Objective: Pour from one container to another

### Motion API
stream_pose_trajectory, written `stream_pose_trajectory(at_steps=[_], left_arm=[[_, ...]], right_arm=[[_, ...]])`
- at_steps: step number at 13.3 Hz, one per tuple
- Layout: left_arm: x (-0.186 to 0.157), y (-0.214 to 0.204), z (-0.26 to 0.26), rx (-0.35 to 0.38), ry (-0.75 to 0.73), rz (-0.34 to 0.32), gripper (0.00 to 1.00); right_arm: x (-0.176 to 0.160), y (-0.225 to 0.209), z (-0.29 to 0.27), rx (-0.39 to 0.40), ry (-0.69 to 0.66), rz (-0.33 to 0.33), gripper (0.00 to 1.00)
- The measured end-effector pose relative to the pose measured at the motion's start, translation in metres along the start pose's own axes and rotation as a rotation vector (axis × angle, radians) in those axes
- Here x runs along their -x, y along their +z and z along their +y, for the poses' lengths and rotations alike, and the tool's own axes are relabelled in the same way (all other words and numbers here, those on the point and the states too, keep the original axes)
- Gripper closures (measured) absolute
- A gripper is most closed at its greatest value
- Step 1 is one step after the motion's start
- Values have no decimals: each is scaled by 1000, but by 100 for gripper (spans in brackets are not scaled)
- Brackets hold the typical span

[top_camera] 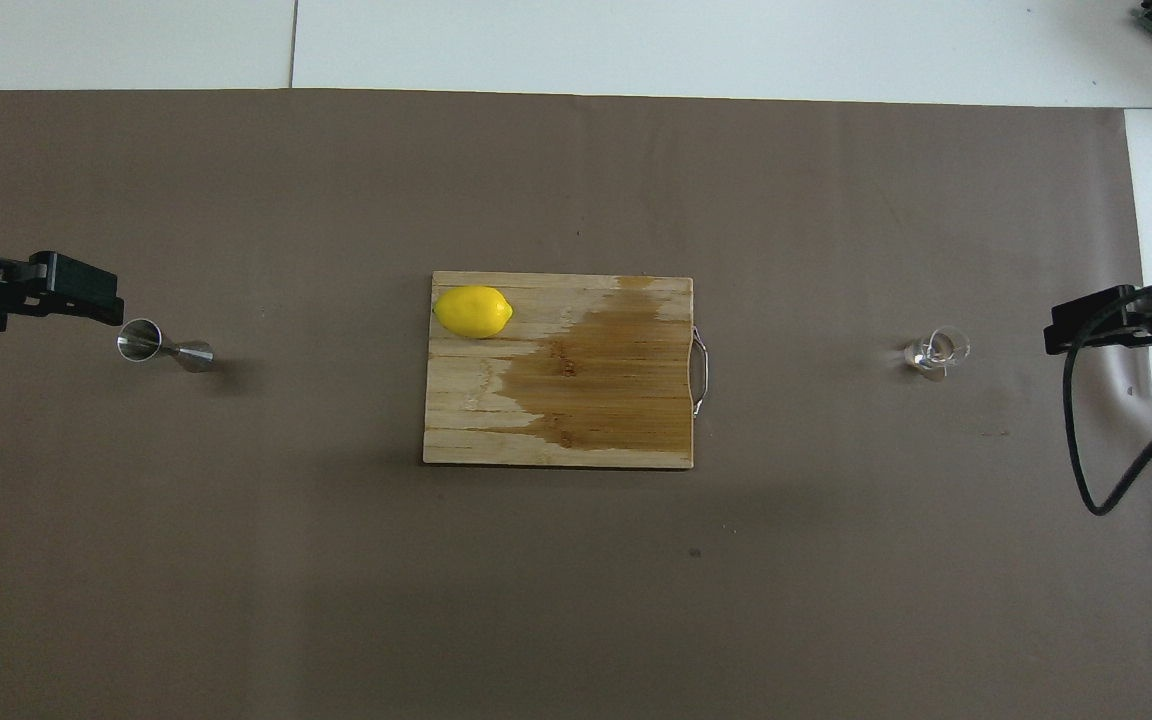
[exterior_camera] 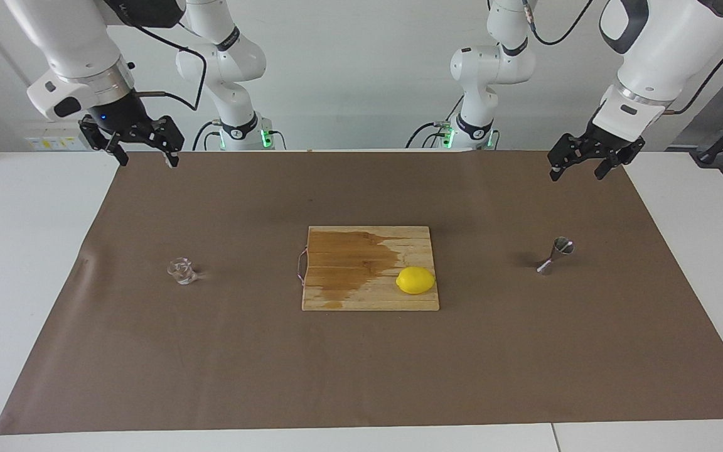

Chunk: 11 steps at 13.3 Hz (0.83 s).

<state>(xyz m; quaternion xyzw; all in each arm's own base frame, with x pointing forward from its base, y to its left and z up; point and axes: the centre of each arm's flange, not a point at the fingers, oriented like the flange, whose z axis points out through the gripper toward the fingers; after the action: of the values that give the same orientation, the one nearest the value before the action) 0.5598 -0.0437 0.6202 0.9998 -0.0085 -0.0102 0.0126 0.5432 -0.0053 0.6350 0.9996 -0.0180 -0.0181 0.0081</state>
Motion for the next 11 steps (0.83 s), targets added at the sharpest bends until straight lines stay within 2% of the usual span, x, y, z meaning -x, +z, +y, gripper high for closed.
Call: stream_pose_trajectory(at_steps=[11], left_arm=[[3, 0, -1, 0, 13, -2, 0]], right_arm=[[0, 0, 0, 0, 0, 0, 0]])
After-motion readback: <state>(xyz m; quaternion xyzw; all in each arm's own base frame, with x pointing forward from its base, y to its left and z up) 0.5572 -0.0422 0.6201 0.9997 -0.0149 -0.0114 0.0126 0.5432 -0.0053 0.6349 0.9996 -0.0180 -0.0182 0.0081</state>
